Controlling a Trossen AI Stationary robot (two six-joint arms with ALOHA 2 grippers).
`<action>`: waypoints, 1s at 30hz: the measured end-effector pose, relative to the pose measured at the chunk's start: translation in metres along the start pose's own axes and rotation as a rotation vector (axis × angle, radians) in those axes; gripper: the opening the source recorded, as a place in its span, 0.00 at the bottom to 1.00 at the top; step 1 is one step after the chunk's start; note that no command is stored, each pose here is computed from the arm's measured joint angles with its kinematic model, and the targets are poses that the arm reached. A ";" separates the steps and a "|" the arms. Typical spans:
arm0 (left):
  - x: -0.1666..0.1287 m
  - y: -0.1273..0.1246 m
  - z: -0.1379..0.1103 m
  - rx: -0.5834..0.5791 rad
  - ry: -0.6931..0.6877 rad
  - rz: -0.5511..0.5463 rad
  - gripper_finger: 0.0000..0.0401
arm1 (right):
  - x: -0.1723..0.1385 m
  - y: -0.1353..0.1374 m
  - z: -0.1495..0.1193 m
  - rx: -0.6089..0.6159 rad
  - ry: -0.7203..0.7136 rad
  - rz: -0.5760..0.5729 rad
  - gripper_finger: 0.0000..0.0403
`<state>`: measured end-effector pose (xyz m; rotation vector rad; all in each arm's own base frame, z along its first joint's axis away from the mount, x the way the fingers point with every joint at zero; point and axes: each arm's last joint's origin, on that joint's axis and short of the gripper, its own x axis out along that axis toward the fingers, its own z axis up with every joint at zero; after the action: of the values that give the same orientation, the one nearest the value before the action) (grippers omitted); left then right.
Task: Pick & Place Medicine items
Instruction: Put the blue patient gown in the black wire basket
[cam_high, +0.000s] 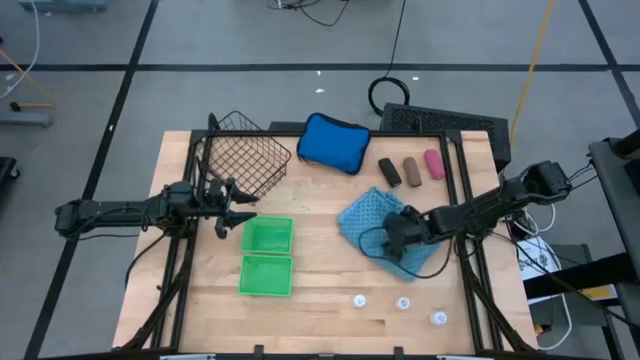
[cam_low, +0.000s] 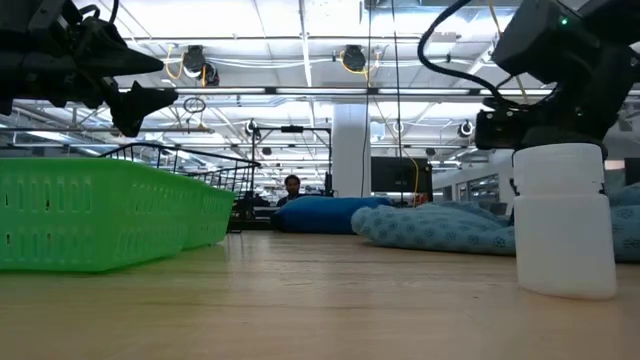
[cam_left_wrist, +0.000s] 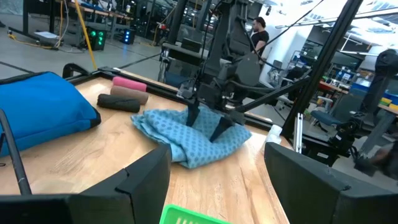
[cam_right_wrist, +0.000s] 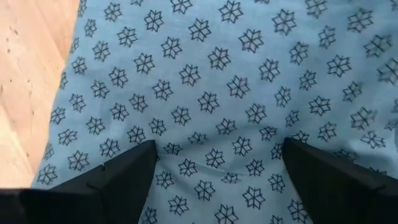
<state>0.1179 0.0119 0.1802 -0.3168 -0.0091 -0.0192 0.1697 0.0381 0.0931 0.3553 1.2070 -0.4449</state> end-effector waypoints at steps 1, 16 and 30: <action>0.000 0.000 0.000 0.000 0.000 0.000 0.66 | 0.002 -0.002 -0.003 0.009 0.012 -0.010 0.83; 0.000 0.000 0.000 0.000 0.000 0.000 0.66 | 0.004 0.000 -0.005 0.061 0.019 0.007 0.26; 0.000 0.000 0.000 0.000 0.000 0.000 0.66 | -0.014 0.016 0.016 -0.014 -0.244 0.250 0.09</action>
<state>0.1179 0.0119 0.1802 -0.3166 -0.0090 -0.0193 0.1864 0.0459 0.1122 0.4214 0.9138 -0.2548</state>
